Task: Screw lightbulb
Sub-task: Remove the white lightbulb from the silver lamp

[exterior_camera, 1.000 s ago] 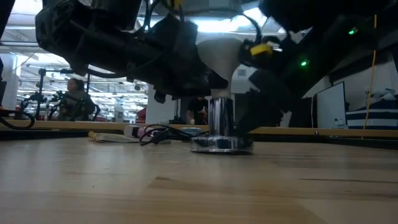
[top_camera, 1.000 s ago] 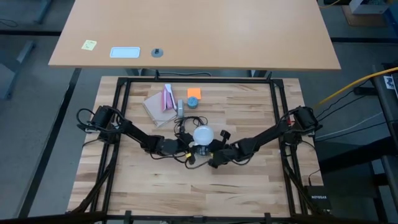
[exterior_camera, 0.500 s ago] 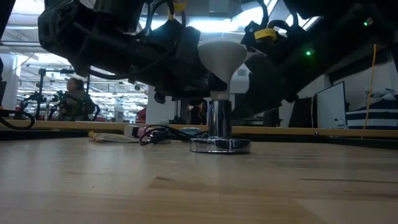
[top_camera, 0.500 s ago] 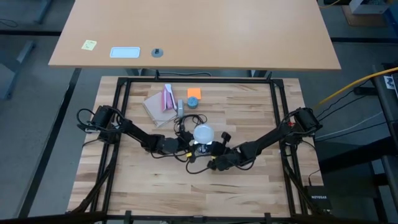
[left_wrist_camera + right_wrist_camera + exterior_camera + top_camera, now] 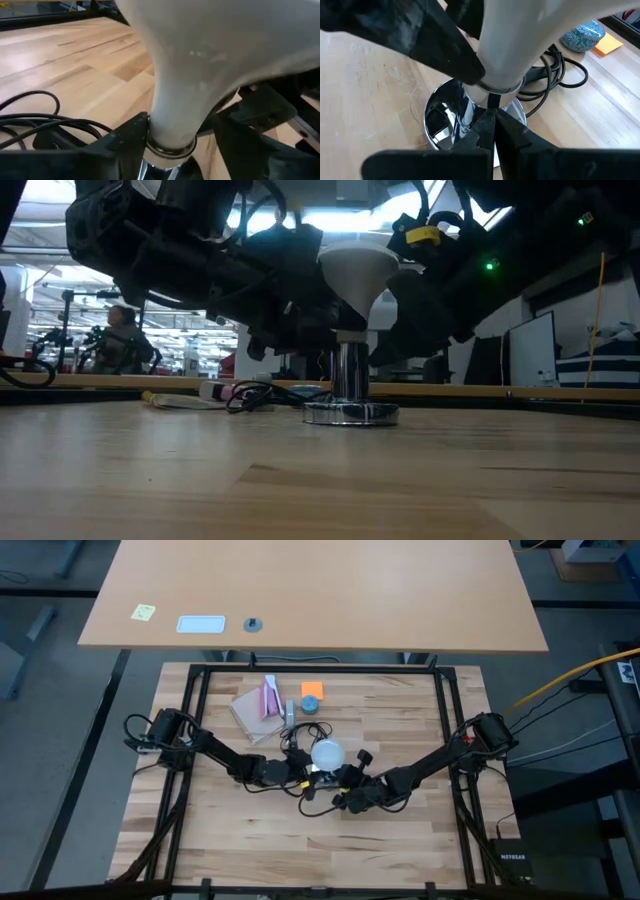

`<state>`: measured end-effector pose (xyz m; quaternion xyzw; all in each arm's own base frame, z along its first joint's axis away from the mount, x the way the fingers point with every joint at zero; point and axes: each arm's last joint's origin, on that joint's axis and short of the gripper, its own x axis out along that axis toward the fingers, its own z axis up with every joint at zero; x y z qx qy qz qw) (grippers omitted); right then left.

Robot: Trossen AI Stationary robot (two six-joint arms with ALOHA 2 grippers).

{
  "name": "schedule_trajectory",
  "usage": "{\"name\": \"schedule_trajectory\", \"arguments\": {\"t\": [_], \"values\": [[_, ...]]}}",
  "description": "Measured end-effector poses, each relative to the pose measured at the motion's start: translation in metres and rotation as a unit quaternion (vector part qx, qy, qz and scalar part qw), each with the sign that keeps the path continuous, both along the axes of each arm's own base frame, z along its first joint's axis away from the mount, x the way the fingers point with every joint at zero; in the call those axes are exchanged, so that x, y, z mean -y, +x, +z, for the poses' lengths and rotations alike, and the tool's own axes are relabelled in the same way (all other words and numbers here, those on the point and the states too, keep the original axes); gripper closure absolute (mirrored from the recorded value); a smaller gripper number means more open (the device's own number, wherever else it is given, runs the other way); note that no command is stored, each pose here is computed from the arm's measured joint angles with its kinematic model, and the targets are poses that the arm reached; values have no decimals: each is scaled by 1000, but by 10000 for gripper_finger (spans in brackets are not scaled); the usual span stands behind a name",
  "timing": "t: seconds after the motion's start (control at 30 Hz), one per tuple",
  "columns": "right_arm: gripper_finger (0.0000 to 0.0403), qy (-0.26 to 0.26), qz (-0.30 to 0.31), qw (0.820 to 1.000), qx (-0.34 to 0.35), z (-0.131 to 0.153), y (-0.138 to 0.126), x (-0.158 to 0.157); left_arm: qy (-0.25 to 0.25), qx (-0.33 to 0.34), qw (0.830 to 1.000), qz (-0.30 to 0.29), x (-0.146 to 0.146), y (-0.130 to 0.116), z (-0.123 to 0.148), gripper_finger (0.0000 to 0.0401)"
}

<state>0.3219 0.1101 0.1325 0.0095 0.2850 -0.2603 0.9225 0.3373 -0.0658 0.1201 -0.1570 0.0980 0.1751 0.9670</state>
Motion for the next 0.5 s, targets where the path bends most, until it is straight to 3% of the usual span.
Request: {"name": "schedule_trajectory", "arguments": {"t": [0.2,0.5], "values": [[393,3,2,1000,0,0,0,0,40,-6,999,-9,-1,1,1,166],[393,5,5,1000,-2,0,0,0,42,-6,999,10,-12,5,3,202]]}}
